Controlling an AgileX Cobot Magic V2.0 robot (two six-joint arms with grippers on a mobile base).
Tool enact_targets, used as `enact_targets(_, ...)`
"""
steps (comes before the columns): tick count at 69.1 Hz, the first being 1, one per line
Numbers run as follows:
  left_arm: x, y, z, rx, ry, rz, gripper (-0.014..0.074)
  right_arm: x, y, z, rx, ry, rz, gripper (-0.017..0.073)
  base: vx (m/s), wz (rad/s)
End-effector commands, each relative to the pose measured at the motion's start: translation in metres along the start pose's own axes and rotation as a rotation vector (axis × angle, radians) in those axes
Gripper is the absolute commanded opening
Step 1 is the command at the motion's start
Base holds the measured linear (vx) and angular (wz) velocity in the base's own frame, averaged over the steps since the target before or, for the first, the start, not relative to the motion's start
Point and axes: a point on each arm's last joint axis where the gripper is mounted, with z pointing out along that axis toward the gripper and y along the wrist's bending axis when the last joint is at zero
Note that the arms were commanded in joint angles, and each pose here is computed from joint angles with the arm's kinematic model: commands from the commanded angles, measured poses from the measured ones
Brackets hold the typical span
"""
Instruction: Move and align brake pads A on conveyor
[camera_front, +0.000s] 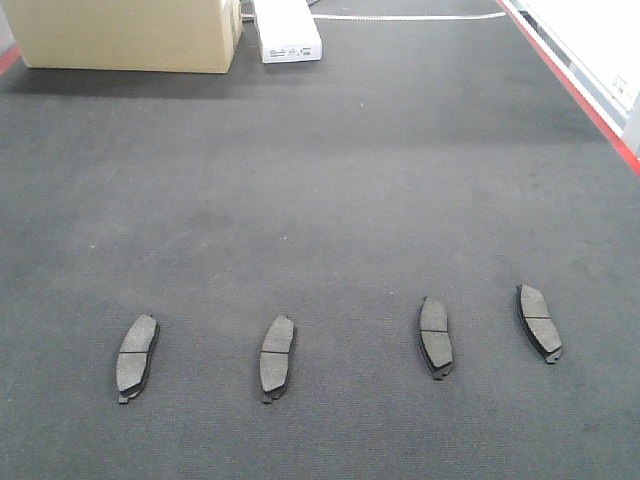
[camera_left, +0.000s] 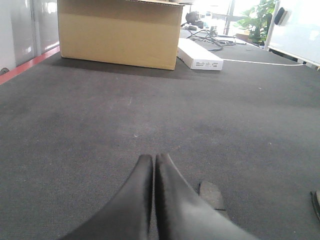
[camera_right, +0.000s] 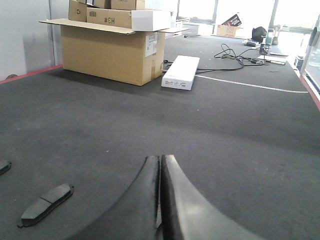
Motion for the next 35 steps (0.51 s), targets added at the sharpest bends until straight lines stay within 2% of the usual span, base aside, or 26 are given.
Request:
enact_targets(1,0.001,0.0004,0.0,0.005,-0.063,0.001,-0.0006,-0.0146,-0.0016,-0.001,0.011,-0.088,0.001,-0.001,0.0,0.0)
enact_targets(35,0.0006,0.0003,0.0,0.006,-0.064,-0.001,-0.0006,-0.0146,-0.0016,-0.001,0.011,-0.088,0.001,-0.001,0.0,0.0)
